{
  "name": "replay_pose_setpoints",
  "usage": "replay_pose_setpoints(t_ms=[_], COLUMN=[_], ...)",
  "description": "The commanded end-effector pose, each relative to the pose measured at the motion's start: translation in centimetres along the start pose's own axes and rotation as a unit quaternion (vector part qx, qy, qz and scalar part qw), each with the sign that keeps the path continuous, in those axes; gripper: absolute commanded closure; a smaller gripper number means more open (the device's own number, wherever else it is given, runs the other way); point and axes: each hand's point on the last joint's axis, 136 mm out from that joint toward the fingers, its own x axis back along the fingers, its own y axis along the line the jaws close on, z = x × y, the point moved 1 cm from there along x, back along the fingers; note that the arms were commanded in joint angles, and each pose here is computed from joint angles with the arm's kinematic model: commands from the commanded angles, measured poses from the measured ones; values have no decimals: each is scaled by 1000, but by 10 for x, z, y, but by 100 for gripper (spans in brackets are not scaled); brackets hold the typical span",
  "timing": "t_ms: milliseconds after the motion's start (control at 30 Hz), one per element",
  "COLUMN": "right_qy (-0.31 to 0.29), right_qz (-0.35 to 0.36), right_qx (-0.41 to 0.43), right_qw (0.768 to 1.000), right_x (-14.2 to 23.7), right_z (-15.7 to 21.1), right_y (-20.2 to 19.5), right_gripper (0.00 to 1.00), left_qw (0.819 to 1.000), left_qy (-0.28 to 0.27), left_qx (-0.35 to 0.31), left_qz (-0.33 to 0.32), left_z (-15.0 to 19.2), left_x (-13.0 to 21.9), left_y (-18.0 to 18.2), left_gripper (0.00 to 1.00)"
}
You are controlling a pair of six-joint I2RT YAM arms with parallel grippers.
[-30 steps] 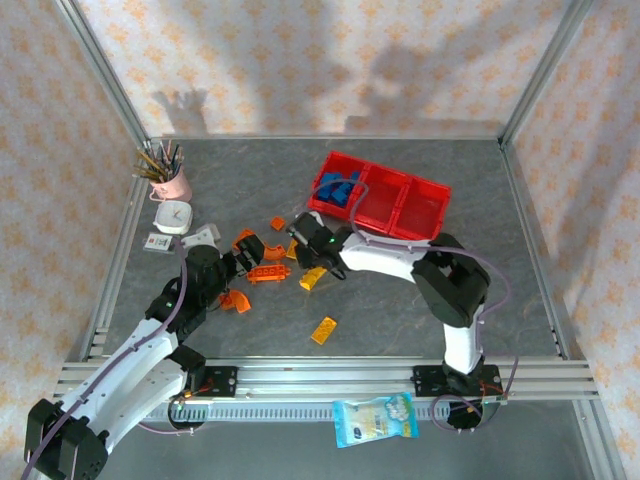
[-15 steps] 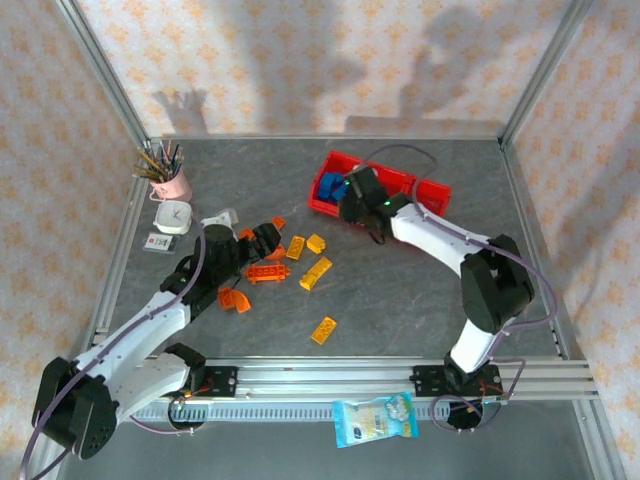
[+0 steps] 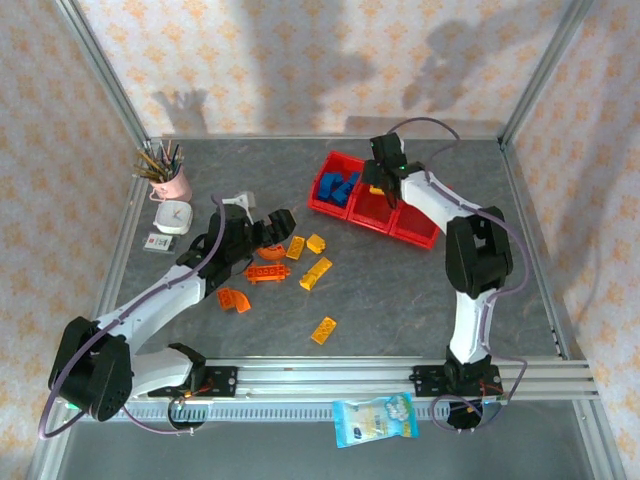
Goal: Sort the legos into containers by color
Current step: Place the lego in the container, then pick up the lego from the center of the table.
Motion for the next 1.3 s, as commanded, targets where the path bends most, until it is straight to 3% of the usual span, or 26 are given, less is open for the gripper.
replay_pose_setpoints(t_ms=[0, 233, 533, 700, 933, 1267], right_qy=[-28, -10, 38, 78, 119, 127], right_qz=[3, -37, -70, -136, -145, -141], right_qx=[6, 20, 68, 144, 218, 256], right_qw=[1000, 999, 995, 977, 958, 948], right_x=[16, 40, 75, 88, 79, 48], right_z=[-23, -3, 86, 137, 186, 204], right_y=[4, 22, 70, 107, 119, 133], right_gripper=[36, 31, 24, 22, 22, 27], left_qw=[999, 999, 998, 997, 995, 993], left_qy=[-23, -36, -58, -78, -89, -94], left_qx=[-14, -14, -5, 11, 33, 48], left_qz=[26, 22, -13, -25, -32, -43], left_z=[-19, -23, -14, -8, 3, 9], left_x=[1, 9, 36, 53, 68, 71], left_y=[-17, -17, 7, 21, 36, 47], left_gripper=[1, 1, 1, 1, 1, 1])
